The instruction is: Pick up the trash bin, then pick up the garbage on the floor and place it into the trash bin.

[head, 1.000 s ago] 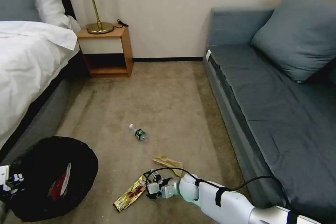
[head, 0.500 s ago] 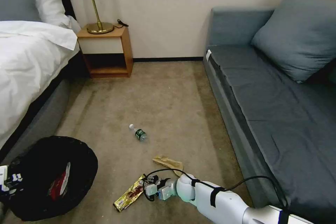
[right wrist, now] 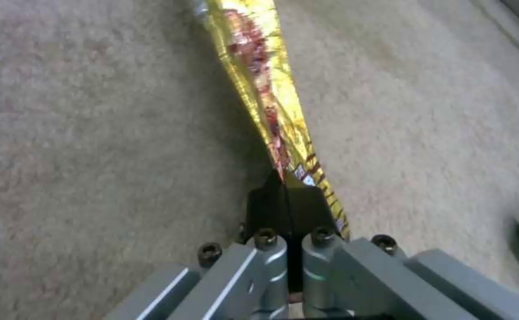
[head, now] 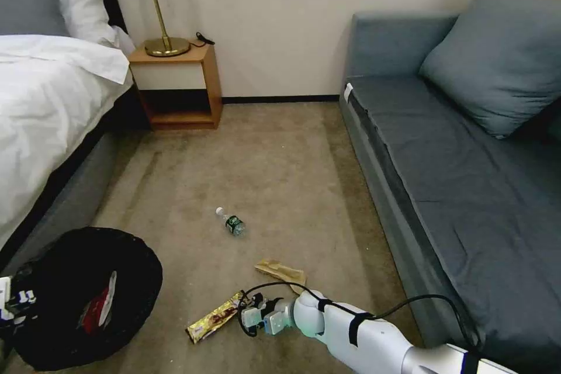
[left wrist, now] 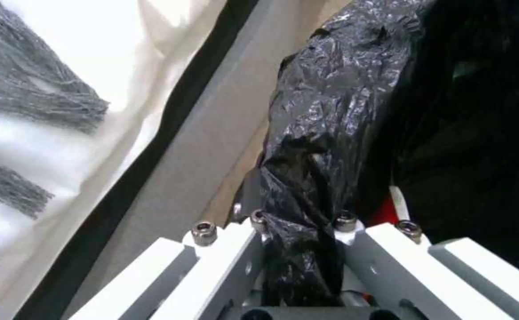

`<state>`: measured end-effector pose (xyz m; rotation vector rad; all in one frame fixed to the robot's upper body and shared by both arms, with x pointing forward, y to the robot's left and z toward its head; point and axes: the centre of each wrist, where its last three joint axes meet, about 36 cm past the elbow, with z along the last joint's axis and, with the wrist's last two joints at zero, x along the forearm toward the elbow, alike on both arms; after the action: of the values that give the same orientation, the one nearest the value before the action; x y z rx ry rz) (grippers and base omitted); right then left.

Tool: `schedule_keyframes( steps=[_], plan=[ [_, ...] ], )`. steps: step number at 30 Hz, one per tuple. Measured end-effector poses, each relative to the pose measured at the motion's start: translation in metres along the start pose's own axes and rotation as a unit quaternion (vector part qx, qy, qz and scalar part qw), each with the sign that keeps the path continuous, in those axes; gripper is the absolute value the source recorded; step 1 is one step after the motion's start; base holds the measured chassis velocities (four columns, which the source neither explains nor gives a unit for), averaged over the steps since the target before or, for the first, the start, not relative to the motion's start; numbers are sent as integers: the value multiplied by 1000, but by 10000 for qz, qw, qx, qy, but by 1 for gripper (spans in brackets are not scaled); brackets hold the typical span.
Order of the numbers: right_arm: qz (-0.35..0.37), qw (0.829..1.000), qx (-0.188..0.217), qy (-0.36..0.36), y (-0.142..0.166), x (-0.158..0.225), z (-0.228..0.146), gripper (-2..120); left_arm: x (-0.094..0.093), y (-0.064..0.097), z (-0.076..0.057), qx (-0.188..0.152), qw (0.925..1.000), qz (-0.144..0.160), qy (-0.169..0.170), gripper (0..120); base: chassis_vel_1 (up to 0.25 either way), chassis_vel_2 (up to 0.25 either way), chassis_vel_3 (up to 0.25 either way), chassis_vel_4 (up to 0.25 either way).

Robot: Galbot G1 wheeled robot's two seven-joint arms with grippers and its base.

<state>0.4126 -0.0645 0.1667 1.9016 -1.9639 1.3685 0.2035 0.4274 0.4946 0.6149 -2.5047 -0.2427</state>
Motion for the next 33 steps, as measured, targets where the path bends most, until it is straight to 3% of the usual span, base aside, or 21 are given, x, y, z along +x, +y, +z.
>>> schedule_keyframes(
  steps=[5, 8, 9, 11, 13, 14, 16, 18, 19, 22, 23, 26, 27, 28, 32, 33],
  plan=[
    [244, 9991, -349, -60, -1, 11, 0, 0, 0, 0, 0, 15, 10000, 4, -2, 3, 0, 0, 0, 0],
    [674, 9911, -1138, -149, 1, 32, -1, 0, 0, 0, 0, 52, 10000, 16, -12, 3, 0, 0, 0, 0],
    [674, 9911, -1138, -149, 1, 32, -1, 0, 0, 0, 0, 52, 10000, 16, -12, 3, 0, 0, 0, 0],
    [1049, 9744, -1972, -251, 2, 49, -13, 0, 0, 0, 0, 81, 10000, 27, -21, 3, 0, 0, 0, 0],
    [1222, 9638, -2346, -327, -1, 57, -20, 0, 0, 0, 0, 91, 10000, 31, -22, 3, 0, 0, 0, 0],
    [1222, 9638, -2346, -327, -1, 57, -20, 0, 0, 0, 0, 91, 10000, 31, -22, 3, 0, 0, 0, 0],
    [1646, 9308, -3209, -594, -13, 73, -42, 0, 0, -1, 0, 107, 9999, 45, -12, 3, 0, 0, 0, 0],
    [1972, 9043, -3689, -848, -27, 82, -60, 0, 0, -2, 2, 115, 9999, 61, 7, 3, 0, 0, 0, 0],
    [1972, 9043, -3689, -848, -27, 82, -60, 0, 0, -2, 2, 115, 9999, 61, 7, 3, 0, 0, 0, 0],
    [2176, 8656, -4321, -1288, -51, 99, -94, 0, -1, -3, 4, 118, 9999, 87, 35, 3, 0, 0, 0, 0],
    [2176, 8656, -4321, -1288, -51, 99, -94, 0, -1, -3, 4, 118, 9999, 87, 35, 3, 0, 0, 0, 0],
    [1937, 8349, -4742, -2015, -73, 116, -143, 0, -1, -5, 3, 130, 9999, 109, 28, 3, 0, 0, 0, 0],
    [1937, 8349, -4742, -2015, -73, 116, -143, 0, -1, -5, 3, 130, 9999, 109, 28, 3, 0, 0, 0, 0],
    [1724, 8238, -4875, -2322, -77, 120, -165, 0, 0, -6, 3, 134, 9998, 117, 18, 3, 0, 0, 0, 0],
    [1055, 8110, -4928, -2973, -84, 116, -223, 0, 2, -8, 2, 149, 9998, 139, 3, 3, 0, 0, 0, 0],
    [1055, 8110, -4928, -2973, -84, 116, -223, 0, 2, -8, 2, 149, 9998, 139, 3, 3, 0, 0, 0, 0]
  ],
)
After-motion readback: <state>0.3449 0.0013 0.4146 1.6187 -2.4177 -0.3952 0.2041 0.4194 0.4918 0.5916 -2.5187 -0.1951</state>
